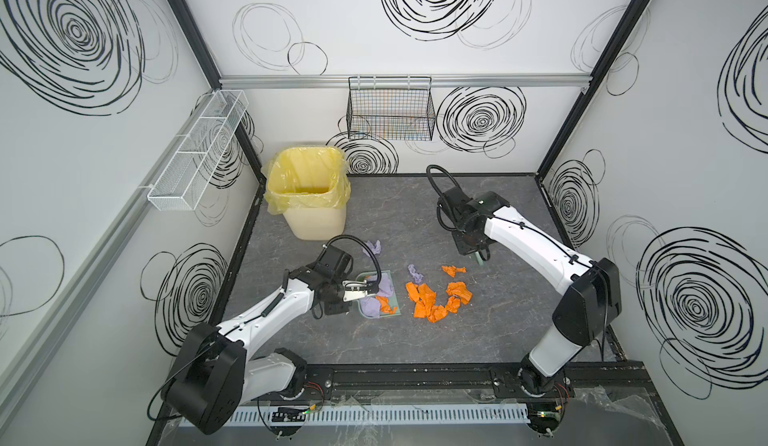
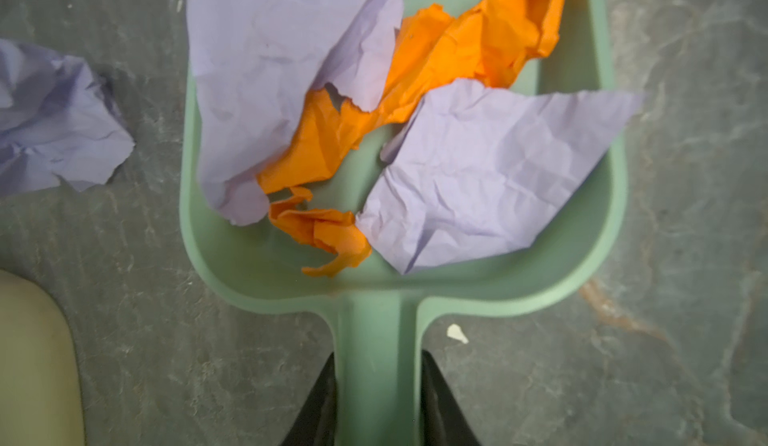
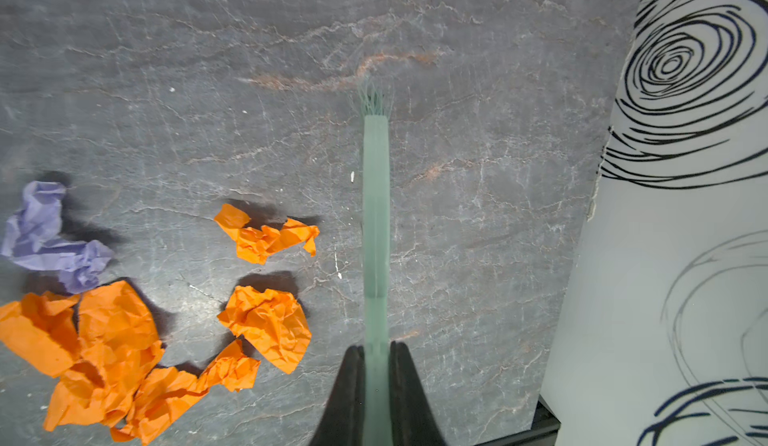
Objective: Sweep away the paper scraps from the table
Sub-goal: 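Raise the brush with the right gripper and bring it back over the remaining scraps, then sweep remaining scraps with the right gripper's brush into the left gripper's dustpan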
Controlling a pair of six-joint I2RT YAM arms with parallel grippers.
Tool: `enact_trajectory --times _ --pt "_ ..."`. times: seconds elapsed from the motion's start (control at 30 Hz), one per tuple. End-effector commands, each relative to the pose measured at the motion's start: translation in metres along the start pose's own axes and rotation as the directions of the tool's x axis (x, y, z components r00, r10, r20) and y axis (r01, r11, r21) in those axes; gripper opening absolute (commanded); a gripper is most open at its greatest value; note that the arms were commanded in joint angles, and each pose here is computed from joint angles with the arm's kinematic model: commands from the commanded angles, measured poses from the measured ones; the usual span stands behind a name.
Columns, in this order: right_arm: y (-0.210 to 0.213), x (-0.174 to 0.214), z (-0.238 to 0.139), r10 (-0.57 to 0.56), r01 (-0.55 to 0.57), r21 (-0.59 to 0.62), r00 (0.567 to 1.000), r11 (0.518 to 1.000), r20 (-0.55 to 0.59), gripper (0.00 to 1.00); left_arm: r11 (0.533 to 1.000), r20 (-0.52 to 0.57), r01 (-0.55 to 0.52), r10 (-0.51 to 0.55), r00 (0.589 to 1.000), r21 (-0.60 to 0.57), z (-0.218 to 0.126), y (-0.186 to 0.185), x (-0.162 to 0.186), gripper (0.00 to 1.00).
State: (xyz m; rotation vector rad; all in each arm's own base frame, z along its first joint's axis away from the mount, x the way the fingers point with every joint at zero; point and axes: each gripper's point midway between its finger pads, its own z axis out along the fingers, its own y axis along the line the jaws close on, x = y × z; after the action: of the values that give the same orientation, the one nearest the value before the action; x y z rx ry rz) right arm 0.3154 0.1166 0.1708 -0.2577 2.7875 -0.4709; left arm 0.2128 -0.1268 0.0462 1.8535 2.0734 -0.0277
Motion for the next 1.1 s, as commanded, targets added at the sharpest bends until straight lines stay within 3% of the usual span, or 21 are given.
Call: enact_trajectory --times 0.0,0.33,0.73,1.07 --pt "-0.013 0.009 -0.008 0.018 -0.019 0.069 1.0 0.997 0.008 0.0 0.998 -0.024 -0.027 0.028 0.999 0.065 0.005 -0.025 0.003 0.0" --pt "0.024 0.066 0.016 -0.037 0.037 -0.001 0.987 0.999 -0.154 0.0 0.998 -0.028 -0.044 0.045 0.999 0.051 0.013 -0.027 -0.009 0.0" --pt "0.1 0.086 -0.006 -0.116 0.093 -0.138 0.979 0.986 -0.168 0.0 0.999 -0.038 -0.035 0.036 0.999 0.032 0.02 -0.024 -0.017 0.0" --pt "0.147 0.077 -0.033 -0.003 -0.034 -0.23 0.987 0.973 -0.16 0.0 0.999 -0.035 -0.031 0.032 0.999 0.043 0.025 -0.026 -0.022 0.0"
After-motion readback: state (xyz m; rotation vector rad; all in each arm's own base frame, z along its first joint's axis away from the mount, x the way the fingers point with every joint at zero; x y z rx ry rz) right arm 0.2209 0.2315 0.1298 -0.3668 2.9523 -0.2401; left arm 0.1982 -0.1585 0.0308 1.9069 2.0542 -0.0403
